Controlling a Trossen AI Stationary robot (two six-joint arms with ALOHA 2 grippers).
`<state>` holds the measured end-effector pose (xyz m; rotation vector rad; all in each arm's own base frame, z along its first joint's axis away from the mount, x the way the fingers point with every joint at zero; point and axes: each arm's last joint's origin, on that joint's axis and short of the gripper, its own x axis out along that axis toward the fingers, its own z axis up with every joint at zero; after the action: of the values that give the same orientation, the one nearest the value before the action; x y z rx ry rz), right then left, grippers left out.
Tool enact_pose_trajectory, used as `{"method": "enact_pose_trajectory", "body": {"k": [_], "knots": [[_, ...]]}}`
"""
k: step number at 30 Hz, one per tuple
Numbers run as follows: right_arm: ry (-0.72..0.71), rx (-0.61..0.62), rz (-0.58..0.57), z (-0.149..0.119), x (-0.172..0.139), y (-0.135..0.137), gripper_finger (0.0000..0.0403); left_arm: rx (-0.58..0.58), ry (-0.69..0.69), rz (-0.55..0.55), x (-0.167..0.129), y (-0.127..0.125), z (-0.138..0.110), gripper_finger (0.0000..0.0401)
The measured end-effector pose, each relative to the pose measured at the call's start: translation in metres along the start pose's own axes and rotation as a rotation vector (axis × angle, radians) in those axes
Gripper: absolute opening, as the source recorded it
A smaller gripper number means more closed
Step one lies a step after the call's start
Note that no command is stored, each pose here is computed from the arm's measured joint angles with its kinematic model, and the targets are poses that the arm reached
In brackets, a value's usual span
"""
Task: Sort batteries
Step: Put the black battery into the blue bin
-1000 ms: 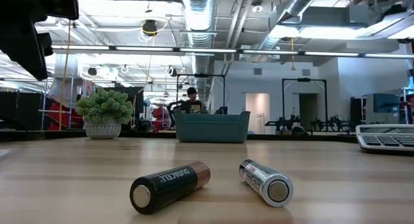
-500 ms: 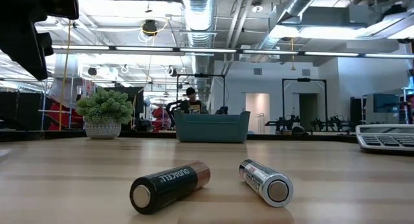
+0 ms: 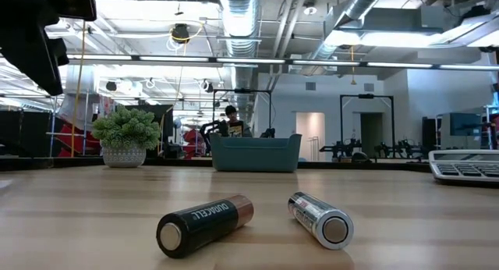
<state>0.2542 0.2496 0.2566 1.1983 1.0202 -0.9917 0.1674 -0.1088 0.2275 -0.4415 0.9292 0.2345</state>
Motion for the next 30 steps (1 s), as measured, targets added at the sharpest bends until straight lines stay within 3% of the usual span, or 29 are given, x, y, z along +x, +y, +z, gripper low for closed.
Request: {"method": "enact_pose_trajectory", "body": {"k": [5, 13, 23, 30], "knots": [[-0.008, -0.019, -0.012, -0.013, 0.017, 0.022, 0.0103, 0.013, 0.0, 0.0, 0.0, 0.0, 0.0, 0.0125], [0.011, -0.002, -0.042, -0.028, 0.051, 0.03, 0.0102, 0.014, 0.0, 0.001, 0.0, 0.0, 0.0, 0.0125], [-0.018, 0.011, -0.122, -0.028, 0.072, 0.022, 0.0102, 0.008, 0.005, 0.0, 0.0, 0.0, 0.0, 0.0125], [0.006, 0.008, -0.097, -0.028, 0.08, 0.023, 0.0102, -0.008, 0.008, -0.002, 0.0, 0.0, 0.0, 0.0125]]}}
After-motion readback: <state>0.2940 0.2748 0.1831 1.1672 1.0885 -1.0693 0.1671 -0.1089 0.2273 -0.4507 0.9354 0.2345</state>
